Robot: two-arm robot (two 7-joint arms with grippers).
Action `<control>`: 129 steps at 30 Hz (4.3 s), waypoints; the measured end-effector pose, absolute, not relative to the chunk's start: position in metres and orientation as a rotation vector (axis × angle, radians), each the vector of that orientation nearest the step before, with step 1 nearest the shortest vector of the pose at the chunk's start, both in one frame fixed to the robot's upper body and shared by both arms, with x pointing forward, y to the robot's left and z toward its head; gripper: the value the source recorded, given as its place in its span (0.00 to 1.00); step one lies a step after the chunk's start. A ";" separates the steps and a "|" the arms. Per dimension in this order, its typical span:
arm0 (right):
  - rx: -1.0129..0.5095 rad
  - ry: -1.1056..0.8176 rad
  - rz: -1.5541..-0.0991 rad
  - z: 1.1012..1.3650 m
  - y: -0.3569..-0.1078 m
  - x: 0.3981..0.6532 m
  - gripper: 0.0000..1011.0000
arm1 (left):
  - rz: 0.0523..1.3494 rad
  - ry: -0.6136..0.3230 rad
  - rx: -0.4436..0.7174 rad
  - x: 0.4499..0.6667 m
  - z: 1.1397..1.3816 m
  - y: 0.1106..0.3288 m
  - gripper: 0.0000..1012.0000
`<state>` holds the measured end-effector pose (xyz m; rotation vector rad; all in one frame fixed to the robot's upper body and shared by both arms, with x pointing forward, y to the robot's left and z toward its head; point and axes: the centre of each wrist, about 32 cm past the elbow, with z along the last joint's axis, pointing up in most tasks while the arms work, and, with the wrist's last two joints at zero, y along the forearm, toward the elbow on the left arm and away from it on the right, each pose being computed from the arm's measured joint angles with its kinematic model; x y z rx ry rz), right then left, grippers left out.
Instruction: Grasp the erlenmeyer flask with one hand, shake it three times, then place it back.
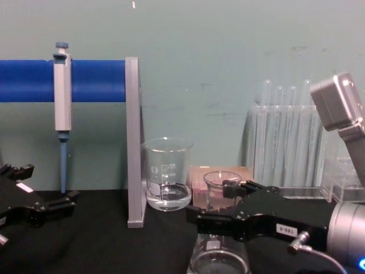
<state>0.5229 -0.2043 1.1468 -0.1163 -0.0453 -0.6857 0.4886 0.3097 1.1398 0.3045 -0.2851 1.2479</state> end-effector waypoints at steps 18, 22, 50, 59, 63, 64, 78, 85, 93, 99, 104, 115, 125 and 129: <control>-0.118 -0.047 -0.686 1.147 -0.204 0.522 0.98 | 1.248 -0.285 0.304 0.489 1.140 0.310 0.99; -0.118 -0.047 -0.686 1.147 -0.204 0.522 0.91 | 1.248 -0.285 0.304 0.489 1.140 0.310 0.99; -0.113 -0.045 -0.687 1.147 -0.204 0.522 0.45 | 1.248 -0.285 0.305 0.489 1.140 0.310 0.99; -0.084 -0.068 -0.689 1.166 -0.206 0.519 0.45 | 1.248 -0.285 0.304 0.489 1.140 0.310 0.99; -0.078 -0.083 -0.701 1.179 -0.207 0.517 0.45 | 1.248 -0.285 0.304 0.489 1.140 0.310 0.99; -0.073 -0.089 -0.705 1.185 -0.208 0.516 0.45 | 1.248 -0.285 0.305 0.489 1.140 0.310 0.99; -0.046 -0.136 -0.725 1.227 -0.219 0.508 0.45 | 1.248 -0.285 0.304 0.489 1.140 0.310 0.99; -0.023 -0.141 -0.735 1.238 -0.222 0.504 0.45 | 1.248 -0.285 0.304 0.489 1.140 0.310 0.99; -0.009 -0.132 -0.740 1.242 -0.224 0.503 0.45 | 1.248 -0.285 0.304 0.489 1.140 0.310 0.99; -0.007 -0.123 -0.742 1.241 -0.224 0.503 0.45 | 1.248 -0.285 0.304 0.489 1.140 0.310 0.99; -0.006 -0.116 -0.740 1.241 -0.224 0.503 0.45 | 1.248 -0.285 0.305 0.489 1.140 0.310 0.99; -0.008 -0.108 -0.735 1.240 -0.223 0.506 0.45 | 1.248 -0.285 0.304 0.489 1.140 0.310 0.99; -0.010 -0.103 -0.733 1.240 -0.222 0.506 0.45 | 1.248 -0.285 0.304 0.489 1.140 0.310 0.99; -0.011 -0.101 -0.732 1.239 -0.222 0.506 0.45 | 1.248 -0.285 0.304 0.489 1.140 0.310 0.99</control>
